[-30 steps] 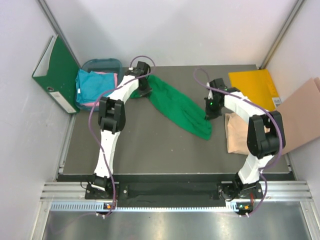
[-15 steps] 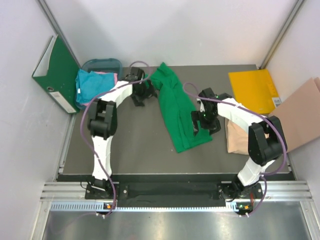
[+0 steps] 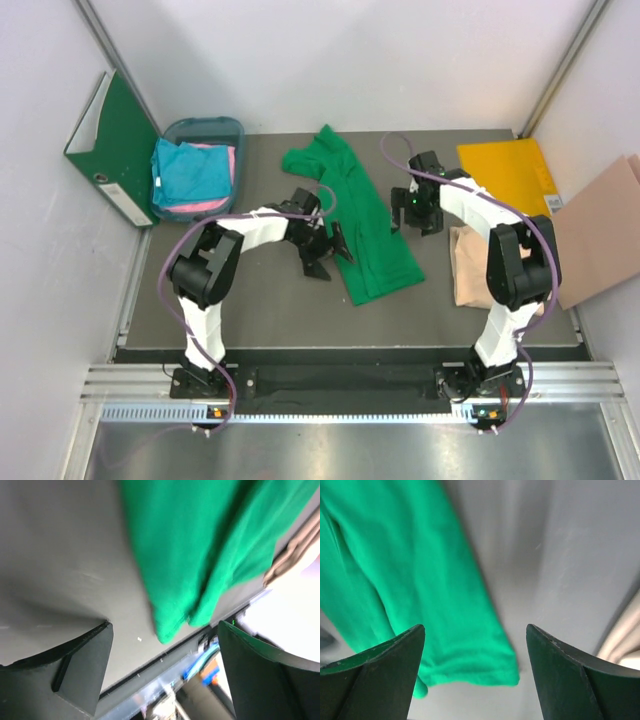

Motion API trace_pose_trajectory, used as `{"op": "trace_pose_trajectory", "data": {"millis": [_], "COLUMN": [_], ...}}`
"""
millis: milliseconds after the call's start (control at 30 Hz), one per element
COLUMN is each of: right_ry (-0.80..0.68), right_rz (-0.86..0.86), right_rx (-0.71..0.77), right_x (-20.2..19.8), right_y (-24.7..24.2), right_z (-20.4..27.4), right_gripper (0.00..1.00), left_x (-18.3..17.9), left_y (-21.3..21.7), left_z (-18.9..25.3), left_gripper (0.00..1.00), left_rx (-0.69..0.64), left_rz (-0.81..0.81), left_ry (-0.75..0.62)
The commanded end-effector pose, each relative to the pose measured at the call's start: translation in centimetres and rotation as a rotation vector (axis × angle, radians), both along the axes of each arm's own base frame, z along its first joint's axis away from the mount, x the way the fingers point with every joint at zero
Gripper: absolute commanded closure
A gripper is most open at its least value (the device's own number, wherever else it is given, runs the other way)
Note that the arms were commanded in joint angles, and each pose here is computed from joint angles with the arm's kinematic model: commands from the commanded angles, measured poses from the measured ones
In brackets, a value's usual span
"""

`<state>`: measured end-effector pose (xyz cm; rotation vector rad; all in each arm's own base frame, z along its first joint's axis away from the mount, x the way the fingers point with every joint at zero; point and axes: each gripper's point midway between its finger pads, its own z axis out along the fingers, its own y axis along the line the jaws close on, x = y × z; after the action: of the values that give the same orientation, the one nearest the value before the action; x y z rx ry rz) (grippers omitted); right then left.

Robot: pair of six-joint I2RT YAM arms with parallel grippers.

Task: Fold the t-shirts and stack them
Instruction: Rotate the tshirt 90 degrees

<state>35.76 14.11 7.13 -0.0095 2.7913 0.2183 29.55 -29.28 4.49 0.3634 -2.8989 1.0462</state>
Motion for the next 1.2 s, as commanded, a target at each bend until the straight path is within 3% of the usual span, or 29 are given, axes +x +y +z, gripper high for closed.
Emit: {"op": "trace_pose_trajectory", "data": {"millis": [0,67,100,133,167,433,700,867,900,933,967,1000,1067,1167], "right_ry": [-0.154,-0.174,-0.183,-0.189,-0.198,-0.183,-0.167,-0.173,-0.17,-0.16,-0.158,-0.164,-0.194,-0.243], "right_rz": [-0.089,-0.119,-0.128,-0.133,-0.139,-0.134,-0.107,-0.024,-0.008,0.025,0.039,0.053,0.083,0.1], "right_rx": [0.062,0.074,0.082,0.087,0.09,0.125,0.156,0.158,0.158,0.161,0.166,0.175,0.216,0.261], "right_x": [5.3,6.3,6.6,6.8,7.0,6.0,5.8,6.6,6.6,6.3,6.1,6.0,5.7,6.9], "right_y": [-0.6,-1.4,-1.6,-1.7,-1.9,-1.5,0.0,2.8,3.3,4.4,4.9,5.5,6.8,8.0], "right_z": [3.7,4.4,4.8,5.0,5.2,4.4,3.4,2.9,3.0,2.9,2.8,2.8,3.0,3.3], "right_gripper": [0.18,0.18,0.18,0.18,0.18,0.18,0.19,0.19,0.19,0.19,0.18,0.18,0.19,0.19], "left_x": [-3.6,-5.2,-5.7,-6.4,-7.0,-9.3,-13.4,-14.4,-14.2,-13.9,-13.5,-13.0,-10.7,-6.1], "left_y": [-0.5,-0.9,-1.0,-1.0,-0.7,4.3,12.3,16.9,17.3,17.4,17.1,16.8,15.9,14.8], "left_z": [-3.0,-3.5,-3.7,-3.9,-4.4,-3.6,-1.3,0.8,1.1,1.5,1.9,2.2,3.3,5.1], "left_gripper": [0.14,0.35,0.54,0.86,1.0,1.0,1.0,1.0,0.98,0.71,0.52,0.41,0.22,0.11], "left_rx": [0.044,0.042,0.037,0.037,0.047,0.194,0.35,0.425,0.43,0.425,0.406,0.39,0.357,0.337], "left_rz": [-0.049,-0.087,-0.104,-0.122,-0.133,-0.198,-0.194,-0.162,-0.161,-0.157,-0.164,-0.161,-0.123,-0.053], "left_ry": [0.12,0.163,0.174,0.198,0.226,0.221,0.317,0.289,0.276,0.248,0.218,0.194,0.1,-0.063]}}
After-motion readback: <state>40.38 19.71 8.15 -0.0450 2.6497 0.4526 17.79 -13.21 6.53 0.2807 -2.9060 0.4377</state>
